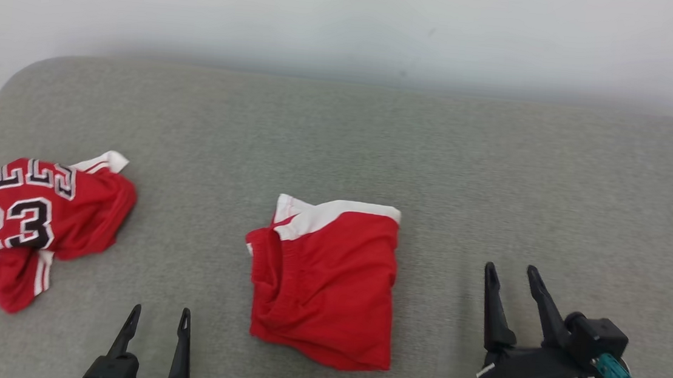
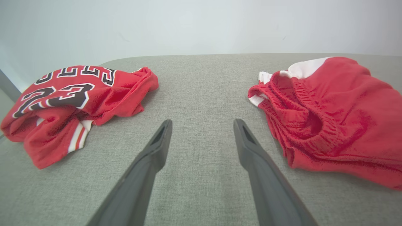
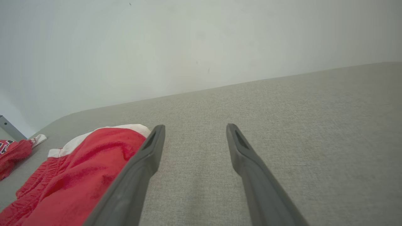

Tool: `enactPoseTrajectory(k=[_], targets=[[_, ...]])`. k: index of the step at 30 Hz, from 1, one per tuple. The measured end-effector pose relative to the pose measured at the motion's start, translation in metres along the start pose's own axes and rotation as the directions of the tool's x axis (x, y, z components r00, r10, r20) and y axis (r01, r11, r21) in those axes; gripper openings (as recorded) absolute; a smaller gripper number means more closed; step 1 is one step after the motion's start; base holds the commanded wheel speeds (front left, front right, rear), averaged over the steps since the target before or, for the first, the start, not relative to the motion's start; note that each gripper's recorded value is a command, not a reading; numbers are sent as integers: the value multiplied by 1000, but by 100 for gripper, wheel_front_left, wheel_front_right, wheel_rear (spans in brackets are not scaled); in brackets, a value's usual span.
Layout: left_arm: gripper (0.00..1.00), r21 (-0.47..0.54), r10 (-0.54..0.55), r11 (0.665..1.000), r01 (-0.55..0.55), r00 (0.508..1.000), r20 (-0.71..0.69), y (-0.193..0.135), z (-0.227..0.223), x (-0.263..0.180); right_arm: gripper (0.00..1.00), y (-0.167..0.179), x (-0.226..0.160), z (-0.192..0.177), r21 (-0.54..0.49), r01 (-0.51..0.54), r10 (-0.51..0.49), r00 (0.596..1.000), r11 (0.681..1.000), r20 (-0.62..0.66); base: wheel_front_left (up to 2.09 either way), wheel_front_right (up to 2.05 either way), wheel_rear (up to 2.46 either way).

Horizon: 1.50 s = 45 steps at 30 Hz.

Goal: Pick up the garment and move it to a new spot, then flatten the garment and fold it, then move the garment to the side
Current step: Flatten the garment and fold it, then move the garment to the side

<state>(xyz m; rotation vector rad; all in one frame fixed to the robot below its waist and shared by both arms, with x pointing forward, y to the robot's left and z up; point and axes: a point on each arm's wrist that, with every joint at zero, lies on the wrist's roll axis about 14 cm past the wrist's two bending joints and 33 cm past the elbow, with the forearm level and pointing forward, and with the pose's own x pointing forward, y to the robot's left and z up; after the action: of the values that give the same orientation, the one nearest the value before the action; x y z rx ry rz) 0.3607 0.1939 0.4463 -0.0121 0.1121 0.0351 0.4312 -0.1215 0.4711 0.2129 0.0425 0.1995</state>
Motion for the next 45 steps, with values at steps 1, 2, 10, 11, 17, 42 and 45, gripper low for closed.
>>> enactPoseTrajectory(k=[1,2,10,11,17,42,45], targets=[[100,0,-7,1000,7,1000,3,-3,1,2,100,-7,-5,2,-14,20,-20,1000,1000,6,0,0,0],[100,0,-16,1000,16,1000,3,-6,1,3,100,-13,-11,4,-27,38,-38,999,999,10,0,0,0],[100,-4,-39,999,39,999,11,-12,3,-2,100,-35,-48,8,-68,113,-112,993,991,21,0,0,0],[100,-4,-38,999,38,999,14,-12,3,-3,100,-36,-51,9,-69,117,-115,993,991,24,0,0,0],[100,3,-34,999,34,999,37,-9,10,-8,100,-37,-63,14,-82,126,-123,992,989,41,0,0,0],[100,-35,-10,999,12,997,71,-3,19,-20,100,-26,-74,4,-56,102,-101,995,993,14,0,0,0],[100,-35,-21,999,24,998,63,-7,16,-21,100,-19,-69,-3,-50,78,-78,997,996,-9,0,0,0]])
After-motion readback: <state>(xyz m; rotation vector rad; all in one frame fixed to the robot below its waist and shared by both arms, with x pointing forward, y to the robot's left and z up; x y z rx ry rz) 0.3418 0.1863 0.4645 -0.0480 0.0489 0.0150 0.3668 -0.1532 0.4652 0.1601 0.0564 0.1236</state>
